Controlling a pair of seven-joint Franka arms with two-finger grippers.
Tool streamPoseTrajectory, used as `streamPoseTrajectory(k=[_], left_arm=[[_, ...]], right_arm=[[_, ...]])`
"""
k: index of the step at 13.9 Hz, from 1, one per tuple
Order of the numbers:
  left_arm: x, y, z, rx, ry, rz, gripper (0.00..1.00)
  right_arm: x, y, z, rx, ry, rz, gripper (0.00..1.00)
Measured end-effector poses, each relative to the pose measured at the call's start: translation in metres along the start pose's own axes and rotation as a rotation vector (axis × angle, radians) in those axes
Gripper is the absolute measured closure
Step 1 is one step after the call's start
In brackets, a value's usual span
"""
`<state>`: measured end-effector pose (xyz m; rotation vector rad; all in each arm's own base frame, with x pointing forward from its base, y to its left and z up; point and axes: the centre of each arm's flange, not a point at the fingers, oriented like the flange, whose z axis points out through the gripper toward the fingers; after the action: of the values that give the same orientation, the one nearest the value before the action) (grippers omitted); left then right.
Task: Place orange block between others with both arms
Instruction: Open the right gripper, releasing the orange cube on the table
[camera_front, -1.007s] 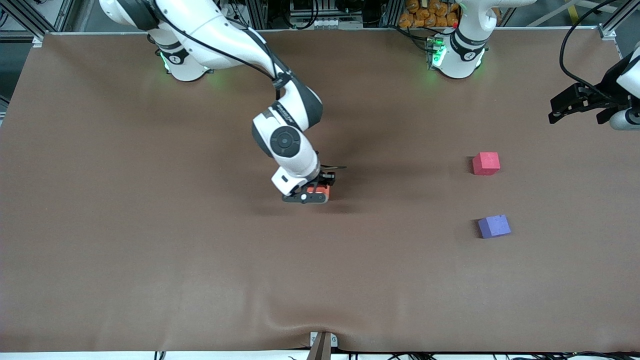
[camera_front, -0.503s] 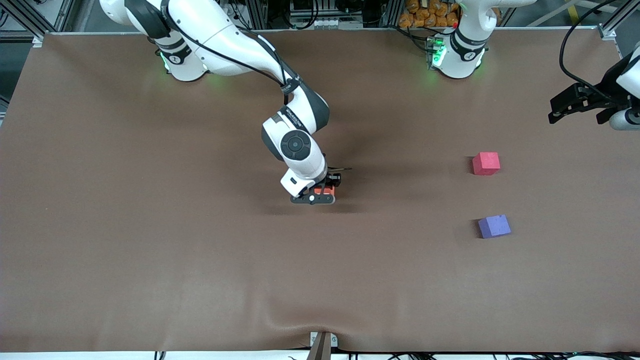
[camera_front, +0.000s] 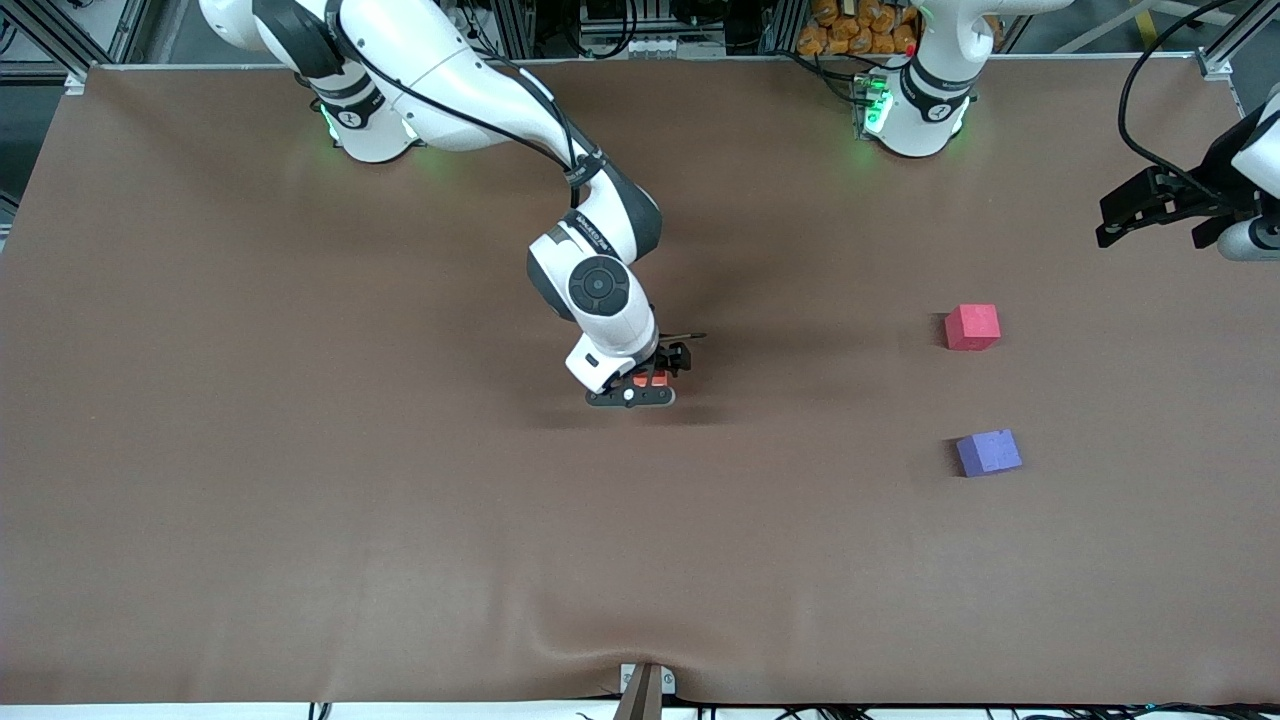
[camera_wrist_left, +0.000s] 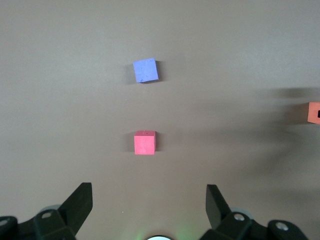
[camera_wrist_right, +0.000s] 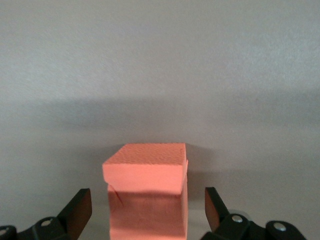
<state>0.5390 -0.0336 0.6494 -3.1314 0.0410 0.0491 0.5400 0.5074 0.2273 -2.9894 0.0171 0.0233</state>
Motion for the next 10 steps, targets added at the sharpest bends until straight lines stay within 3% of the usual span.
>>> streamPoseTrajectory(k=[4,7,10], left_arm=[[0.000,0.000,0.001,0.000,-0.002,0.000,0.00],[0.000,0.000,0.001,0.000,-0.001,-0.001,0.00],[-0.001,-0.001,-0.001,0.000,0.001,-0.002,0.00]], right_arm=[[0.026,0.012,-0.060,0.010,0.029,0.025,0.00],[0.055,0.067,-0.135,-0.044,-0.026,0.029,0.00],[0.084,0.152,-0.197,-0.116,-0.035,0.067,0.00]])
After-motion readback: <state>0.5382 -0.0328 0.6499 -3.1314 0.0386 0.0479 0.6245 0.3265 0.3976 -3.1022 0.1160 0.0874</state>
